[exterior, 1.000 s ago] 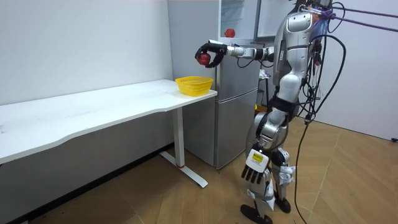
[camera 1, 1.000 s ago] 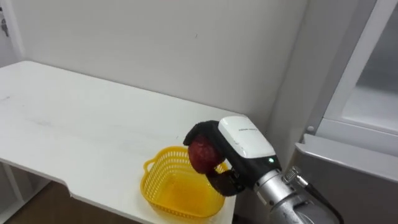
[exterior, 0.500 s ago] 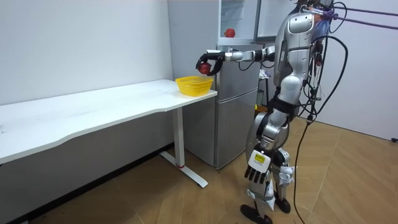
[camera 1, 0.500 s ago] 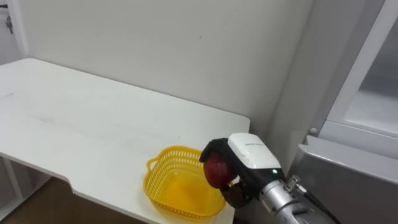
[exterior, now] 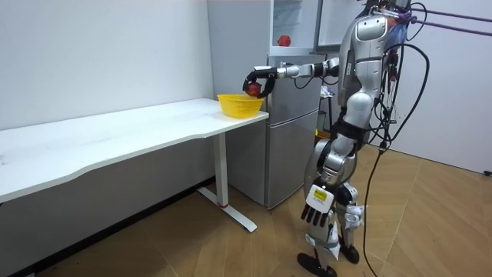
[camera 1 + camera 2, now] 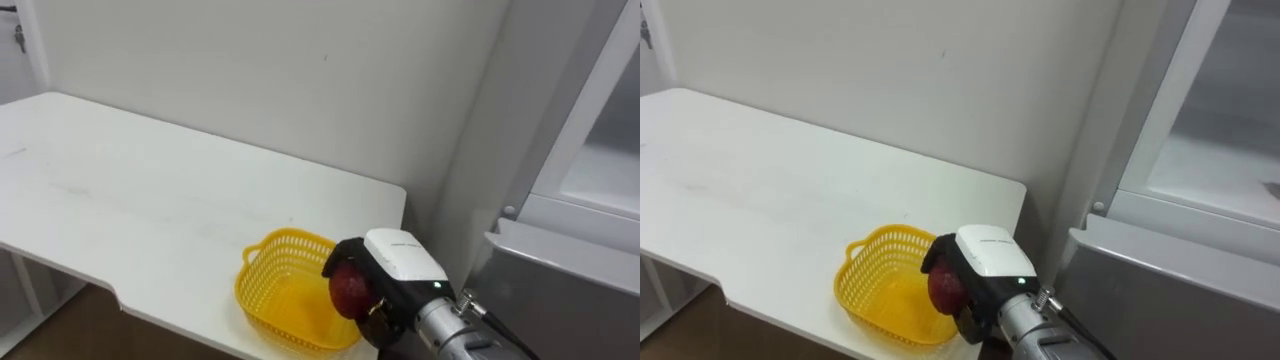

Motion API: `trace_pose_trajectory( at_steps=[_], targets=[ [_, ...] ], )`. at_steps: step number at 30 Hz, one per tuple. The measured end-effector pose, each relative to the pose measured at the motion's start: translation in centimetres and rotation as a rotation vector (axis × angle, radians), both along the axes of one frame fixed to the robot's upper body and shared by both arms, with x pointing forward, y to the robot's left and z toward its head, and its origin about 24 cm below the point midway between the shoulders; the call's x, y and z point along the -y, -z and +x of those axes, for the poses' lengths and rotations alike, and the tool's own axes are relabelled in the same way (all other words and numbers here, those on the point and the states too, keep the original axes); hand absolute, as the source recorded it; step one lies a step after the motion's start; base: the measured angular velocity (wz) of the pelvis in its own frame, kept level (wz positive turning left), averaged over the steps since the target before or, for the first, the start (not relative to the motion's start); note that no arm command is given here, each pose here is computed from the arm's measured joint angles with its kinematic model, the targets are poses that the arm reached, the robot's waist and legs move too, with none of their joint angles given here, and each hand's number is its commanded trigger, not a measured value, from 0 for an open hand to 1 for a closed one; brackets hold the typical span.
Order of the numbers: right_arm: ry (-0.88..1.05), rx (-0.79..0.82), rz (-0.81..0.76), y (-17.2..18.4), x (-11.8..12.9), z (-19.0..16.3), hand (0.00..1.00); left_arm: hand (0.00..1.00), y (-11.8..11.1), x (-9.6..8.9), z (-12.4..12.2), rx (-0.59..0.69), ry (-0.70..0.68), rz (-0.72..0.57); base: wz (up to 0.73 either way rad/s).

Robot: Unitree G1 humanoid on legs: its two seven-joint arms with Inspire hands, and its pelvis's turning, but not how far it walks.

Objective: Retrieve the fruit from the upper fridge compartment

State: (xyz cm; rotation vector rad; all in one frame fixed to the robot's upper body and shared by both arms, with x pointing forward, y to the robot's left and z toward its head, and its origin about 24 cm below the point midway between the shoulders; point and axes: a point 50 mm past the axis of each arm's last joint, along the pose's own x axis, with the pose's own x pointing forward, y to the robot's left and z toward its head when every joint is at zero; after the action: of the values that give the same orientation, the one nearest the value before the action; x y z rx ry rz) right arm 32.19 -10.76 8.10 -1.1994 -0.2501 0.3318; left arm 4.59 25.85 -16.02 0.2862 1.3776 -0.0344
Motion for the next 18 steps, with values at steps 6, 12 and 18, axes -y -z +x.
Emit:
trace_pose_trajectory(
  at_steps=[6, 12, 18],
  targets=[
    [-0.002, 0.004, -0.012, 0.01, -0.07, -0.01, 0.0, 0.0, -0.04, 0.03, 0.18, 0.002, 0.0, 0.001, 0.0],
    [-0.002, 0.006, -0.014, 0.0, -0.08, -0.01, 0.0, 0.0, -0.02, 0.12, 0.23, 0.004, 0.001, -0.003, 0.0],
    [-0.002, 0.006, -0.015, 0.0, -0.08, -0.01, 0.0, 0.0, -0.03, 0.14, 0.3, 0.005, 0.002, -0.006, 0.0]
  ],
)
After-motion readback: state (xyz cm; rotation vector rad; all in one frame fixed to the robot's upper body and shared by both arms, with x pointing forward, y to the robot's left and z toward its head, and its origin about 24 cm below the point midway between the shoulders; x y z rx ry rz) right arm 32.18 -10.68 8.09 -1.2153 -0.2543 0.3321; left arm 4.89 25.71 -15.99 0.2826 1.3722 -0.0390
